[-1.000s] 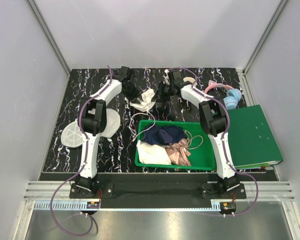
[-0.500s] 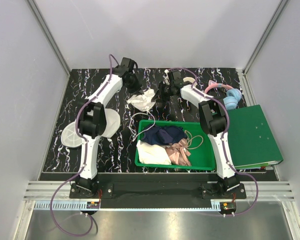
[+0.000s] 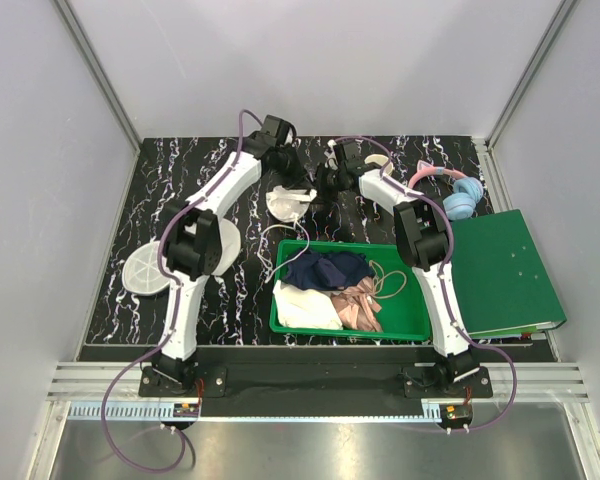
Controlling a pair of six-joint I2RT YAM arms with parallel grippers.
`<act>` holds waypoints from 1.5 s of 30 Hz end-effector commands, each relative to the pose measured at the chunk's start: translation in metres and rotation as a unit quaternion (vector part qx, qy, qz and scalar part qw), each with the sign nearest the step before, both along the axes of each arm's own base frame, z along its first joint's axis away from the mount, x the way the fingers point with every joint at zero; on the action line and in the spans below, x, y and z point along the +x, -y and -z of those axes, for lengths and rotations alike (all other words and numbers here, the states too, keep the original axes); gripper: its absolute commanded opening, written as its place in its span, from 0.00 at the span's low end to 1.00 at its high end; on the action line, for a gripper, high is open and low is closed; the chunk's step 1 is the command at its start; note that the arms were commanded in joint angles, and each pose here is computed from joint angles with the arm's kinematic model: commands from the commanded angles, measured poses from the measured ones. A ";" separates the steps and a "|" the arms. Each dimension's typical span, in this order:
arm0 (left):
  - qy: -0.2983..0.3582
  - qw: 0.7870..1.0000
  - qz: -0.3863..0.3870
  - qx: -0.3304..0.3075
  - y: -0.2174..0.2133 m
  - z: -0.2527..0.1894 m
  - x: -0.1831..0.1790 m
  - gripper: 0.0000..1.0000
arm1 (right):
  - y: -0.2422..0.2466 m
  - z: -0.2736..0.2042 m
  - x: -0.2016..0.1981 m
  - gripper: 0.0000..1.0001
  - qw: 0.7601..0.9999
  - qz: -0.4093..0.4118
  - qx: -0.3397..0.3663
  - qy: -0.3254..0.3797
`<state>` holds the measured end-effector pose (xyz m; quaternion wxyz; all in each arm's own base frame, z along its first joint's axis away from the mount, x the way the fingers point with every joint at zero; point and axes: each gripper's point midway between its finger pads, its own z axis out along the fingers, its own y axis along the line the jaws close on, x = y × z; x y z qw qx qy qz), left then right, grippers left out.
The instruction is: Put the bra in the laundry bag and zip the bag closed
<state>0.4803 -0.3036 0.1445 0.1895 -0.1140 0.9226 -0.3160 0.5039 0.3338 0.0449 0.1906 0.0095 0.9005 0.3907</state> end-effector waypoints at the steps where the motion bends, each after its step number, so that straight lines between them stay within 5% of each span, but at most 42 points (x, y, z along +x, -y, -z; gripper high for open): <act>1: -0.025 0.999 -0.009 -0.018 0.000 0.023 0.009 0.00 | -0.006 -0.019 0.008 0.06 1.000 -0.006 0.019 0.019; 15: -0.081 0.996 -0.028 -0.012 -0.024 0.076 0.004 0.05 | -0.005 -0.012 0.009 0.09 1.000 -0.003 0.018 0.006; 19: -0.058 0.998 -0.021 0.000 -0.033 0.067 0.006 0.20 | -0.008 -0.015 0.012 0.09 1.000 -0.003 0.027 0.005; 24: -0.032 0.998 -0.044 0.041 -0.063 0.043 0.007 0.55 | -0.012 -0.019 0.017 0.08 0.999 -0.002 0.034 0.007; 26: -0.027 0.998 -0.054 0.034 -0.075 0.027 0.006 0.84 | -0.014 -0.018 0.020 0.08 0.999 -0.001 0.040 0.004; 28: -0.004 0.998 -0.055 0.028 -0.080 0.001 0.005 0.95 | -0.014 -0.015 0.022 0.08 0.999 0.006 0.041 -0.001; 37: 0.043 0.998 -0.026 0.040 -0.095 -0.065 -0.036 0.92 | -0.015 -0.018 0.043 0.07 0.999 0.036 0.036 0.011; 45: -0.051 0.993 0.035 0.096 -0.099 0.014 -0.125 0.61 | -0.013 -0.026 0.041 0.15 0.999 0.028 0.039 0.008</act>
